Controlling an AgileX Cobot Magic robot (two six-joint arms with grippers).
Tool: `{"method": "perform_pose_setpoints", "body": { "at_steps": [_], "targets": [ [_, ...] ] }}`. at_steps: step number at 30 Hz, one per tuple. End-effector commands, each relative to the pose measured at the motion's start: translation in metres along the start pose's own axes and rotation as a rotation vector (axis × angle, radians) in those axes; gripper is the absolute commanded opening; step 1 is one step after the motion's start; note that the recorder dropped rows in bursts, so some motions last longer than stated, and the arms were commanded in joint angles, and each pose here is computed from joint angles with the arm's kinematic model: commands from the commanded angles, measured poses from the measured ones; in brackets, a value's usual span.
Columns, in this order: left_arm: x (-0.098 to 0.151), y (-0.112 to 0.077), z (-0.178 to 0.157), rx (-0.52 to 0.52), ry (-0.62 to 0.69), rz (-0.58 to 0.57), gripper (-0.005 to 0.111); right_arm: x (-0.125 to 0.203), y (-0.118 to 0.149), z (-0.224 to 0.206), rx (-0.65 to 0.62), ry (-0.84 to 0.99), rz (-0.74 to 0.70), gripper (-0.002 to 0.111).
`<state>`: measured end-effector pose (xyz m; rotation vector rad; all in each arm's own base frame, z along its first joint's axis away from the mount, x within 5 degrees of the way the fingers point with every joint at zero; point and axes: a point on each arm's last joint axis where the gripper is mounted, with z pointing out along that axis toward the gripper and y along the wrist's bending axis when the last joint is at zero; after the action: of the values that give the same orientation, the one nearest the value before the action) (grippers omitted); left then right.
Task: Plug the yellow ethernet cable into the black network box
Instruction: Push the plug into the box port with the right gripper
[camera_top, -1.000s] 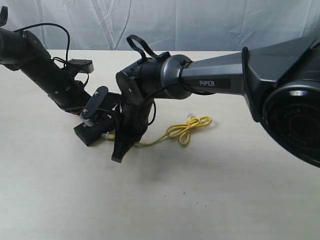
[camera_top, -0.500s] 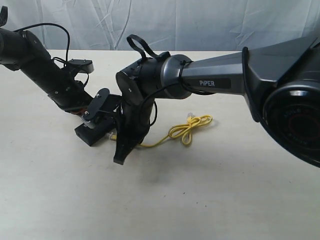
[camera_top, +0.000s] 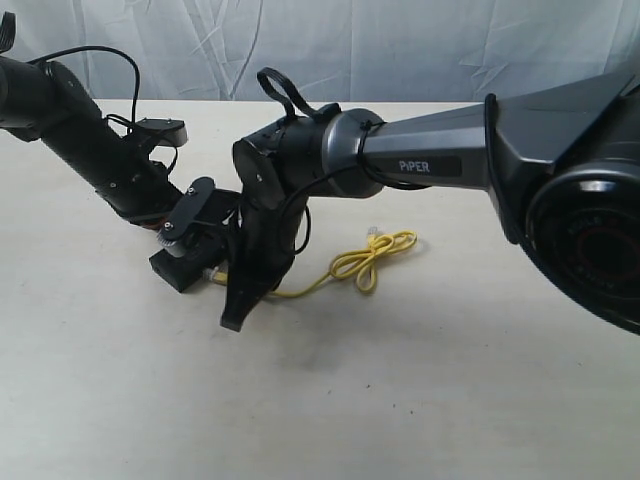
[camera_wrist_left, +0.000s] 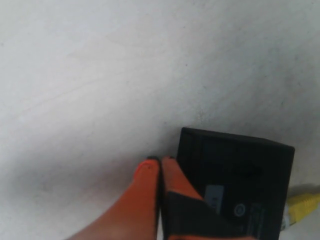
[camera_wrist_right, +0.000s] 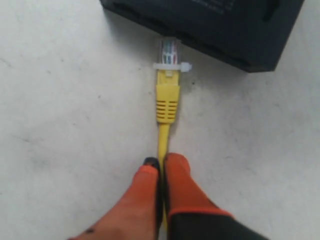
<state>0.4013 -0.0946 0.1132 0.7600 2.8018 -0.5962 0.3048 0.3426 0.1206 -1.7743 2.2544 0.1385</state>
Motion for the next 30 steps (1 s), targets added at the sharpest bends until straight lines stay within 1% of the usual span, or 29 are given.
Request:
{"method": "perform_pose_setpoints", "body": {
  "at_steps": [1,14,30],
  "targets": [
    [0.002,-0.0008,0.0012,0.004,0.015,0.003,0.0,-0.0021,-0.0029,-0.0049,0.012,-0.026,0.027,-0.001],
    [0.0025,-0.001,0.0012,0.006,0.02,0.004,0.0,0.0002,-0.0091,-0.0052,0.064,-0.013,0.073,-0.001],
    [0.0025,-0.001,0.0012,0.006,0.02,0.004,0.0,-0.0007,-0.0093,-0.0052,0.064,-0.024,0.119,-0.001]
  ]
}}
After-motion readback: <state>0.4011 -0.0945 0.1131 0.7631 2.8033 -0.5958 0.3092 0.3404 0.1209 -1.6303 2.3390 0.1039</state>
